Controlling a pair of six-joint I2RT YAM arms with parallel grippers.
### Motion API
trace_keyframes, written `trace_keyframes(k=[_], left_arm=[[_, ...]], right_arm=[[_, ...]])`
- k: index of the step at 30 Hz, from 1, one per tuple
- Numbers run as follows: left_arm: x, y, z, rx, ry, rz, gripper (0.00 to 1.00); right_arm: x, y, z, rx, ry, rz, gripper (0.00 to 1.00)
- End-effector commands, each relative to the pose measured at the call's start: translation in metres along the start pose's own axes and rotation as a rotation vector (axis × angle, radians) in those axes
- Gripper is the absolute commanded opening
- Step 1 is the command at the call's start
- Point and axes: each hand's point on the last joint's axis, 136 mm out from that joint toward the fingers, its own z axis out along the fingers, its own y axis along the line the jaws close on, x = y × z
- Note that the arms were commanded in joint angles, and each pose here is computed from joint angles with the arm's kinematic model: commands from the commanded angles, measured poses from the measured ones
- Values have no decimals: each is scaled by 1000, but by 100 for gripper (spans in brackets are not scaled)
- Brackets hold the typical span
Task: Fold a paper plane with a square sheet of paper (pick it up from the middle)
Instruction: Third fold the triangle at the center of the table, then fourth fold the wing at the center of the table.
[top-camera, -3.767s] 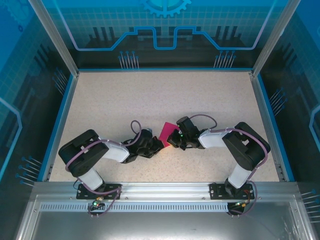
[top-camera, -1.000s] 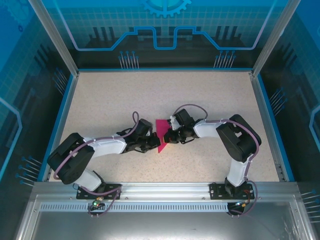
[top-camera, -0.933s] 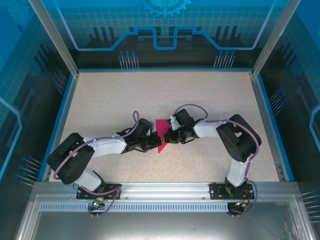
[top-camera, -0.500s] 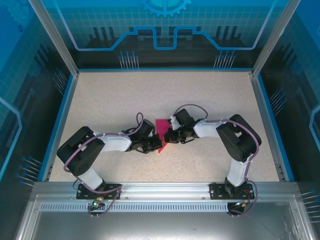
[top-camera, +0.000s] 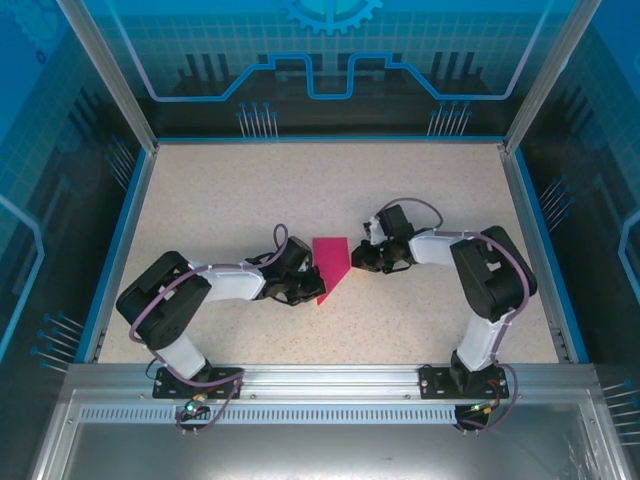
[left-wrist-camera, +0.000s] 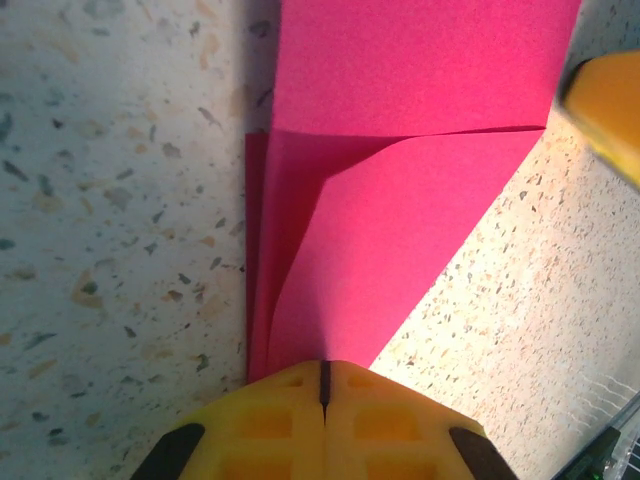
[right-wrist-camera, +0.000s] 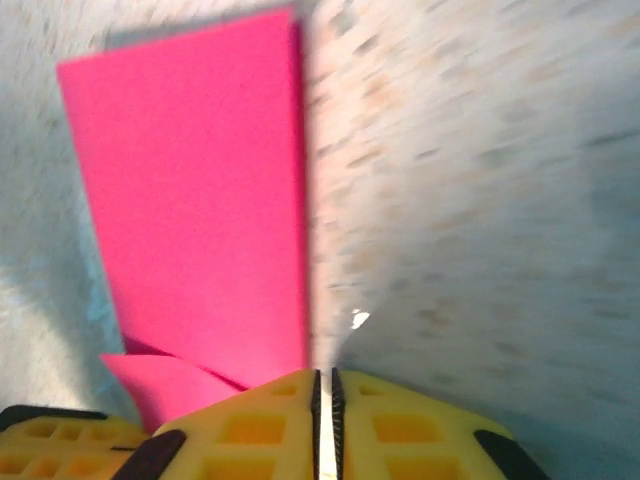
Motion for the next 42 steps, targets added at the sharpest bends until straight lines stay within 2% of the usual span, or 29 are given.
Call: trace_keyframes(k=[1,5,9,22,29,32,35,39,42], left_arm=[[3,4,-8,-34,27,56,0],[-15,-22,-24,-2,-40,126,7],[-28,-21,-27,-34,-91,118,11],[-38,-6,-32,-74,-151,63,17],[-41,0,-37,-89,-160,47,24],[-41,1,-38,-91,-164,45,25],[-42,2,-42,-94,-174,47,29],[-43,1,-50,-96,-189,58,35],[-43,-4,-57,-83,-198,81,42]], right_arm=[[-3,-1,-22,46,-40,17,19],[4,10,-29,-11,-35,72,36],[16,22,-24,-116,12,119,45],[33,46,5,-215,162,74,46],[37,60,12,-278,183,55,37],[37,59,15,-278,184,61,29],[33,56,18,-273,173,80,16],[18,53,10,-228,87,119,2],[11,51,-7,-172,11,122,0]])
